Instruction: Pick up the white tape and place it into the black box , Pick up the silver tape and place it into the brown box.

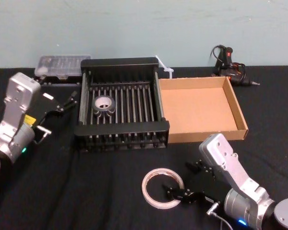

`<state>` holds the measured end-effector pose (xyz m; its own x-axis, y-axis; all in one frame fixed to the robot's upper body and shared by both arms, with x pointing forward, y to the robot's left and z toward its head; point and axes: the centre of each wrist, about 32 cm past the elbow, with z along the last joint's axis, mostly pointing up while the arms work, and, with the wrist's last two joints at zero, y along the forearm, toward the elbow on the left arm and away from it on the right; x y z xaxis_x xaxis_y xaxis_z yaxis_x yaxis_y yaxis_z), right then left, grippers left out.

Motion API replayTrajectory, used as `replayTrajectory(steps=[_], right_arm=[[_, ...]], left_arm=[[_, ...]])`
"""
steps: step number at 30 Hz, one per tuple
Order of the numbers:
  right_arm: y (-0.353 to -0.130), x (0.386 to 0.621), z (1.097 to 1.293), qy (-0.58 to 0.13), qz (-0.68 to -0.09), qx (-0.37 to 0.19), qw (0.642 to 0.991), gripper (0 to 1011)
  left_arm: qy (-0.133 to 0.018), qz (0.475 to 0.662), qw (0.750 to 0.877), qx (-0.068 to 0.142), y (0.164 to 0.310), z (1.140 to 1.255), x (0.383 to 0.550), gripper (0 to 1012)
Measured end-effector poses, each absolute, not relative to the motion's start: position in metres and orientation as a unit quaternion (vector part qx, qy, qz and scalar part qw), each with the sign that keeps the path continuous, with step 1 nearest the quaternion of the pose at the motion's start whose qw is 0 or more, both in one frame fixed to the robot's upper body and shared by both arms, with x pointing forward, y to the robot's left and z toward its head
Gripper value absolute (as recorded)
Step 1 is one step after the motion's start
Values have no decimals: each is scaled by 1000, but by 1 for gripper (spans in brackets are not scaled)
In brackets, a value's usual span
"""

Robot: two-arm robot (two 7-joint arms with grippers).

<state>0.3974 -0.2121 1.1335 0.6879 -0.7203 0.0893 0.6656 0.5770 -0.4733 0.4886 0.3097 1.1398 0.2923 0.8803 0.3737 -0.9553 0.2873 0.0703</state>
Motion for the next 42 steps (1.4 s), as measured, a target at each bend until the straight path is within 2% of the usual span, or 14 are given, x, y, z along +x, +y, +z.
replayTrajectory(steps=[18, 27, 30, 31, 35, 37, 38, 42], right_arm=[[-212, 398, 1133, 57, -390, -245, 886, 1002], [-212, 397, 1133, 57, -390, -245, 886, 810], [-212, 397, 1133, 57, -390, -245, 886, 677], [-212, 397, 1133, 57, -390, -245, 886, 677], [-212, 397, 1133, 57, -390, -245, 886, 572], [-212, 397, 1133, 57, -390, -245, 886, 450], [-212, 397, 1133, 57, -390, -245, 886, 450], [-212, 397, 1133, 57, -390, -244, 886, 307]], left_arm=[[-132, 580, 791, 142, 310, 1140, 489, 1001], [-132, 580, 791, 142, 310, 1140, 489, 1001], [-132, 580, 791, 142, 310, 1140, 489, 1001], [-132, 580, 791, 141, 310, 1140, 489, 1001], [-132, 580, 791, 141, 310, 1140, 489, 1001], [-132, 580, 791, 142, 310, 1140, 489, 1001], [-132, 580, 791, 142, 310, 1140, 489, 1001], [-132, 580, 791, 141, 310, 1140, 489, 1001]])
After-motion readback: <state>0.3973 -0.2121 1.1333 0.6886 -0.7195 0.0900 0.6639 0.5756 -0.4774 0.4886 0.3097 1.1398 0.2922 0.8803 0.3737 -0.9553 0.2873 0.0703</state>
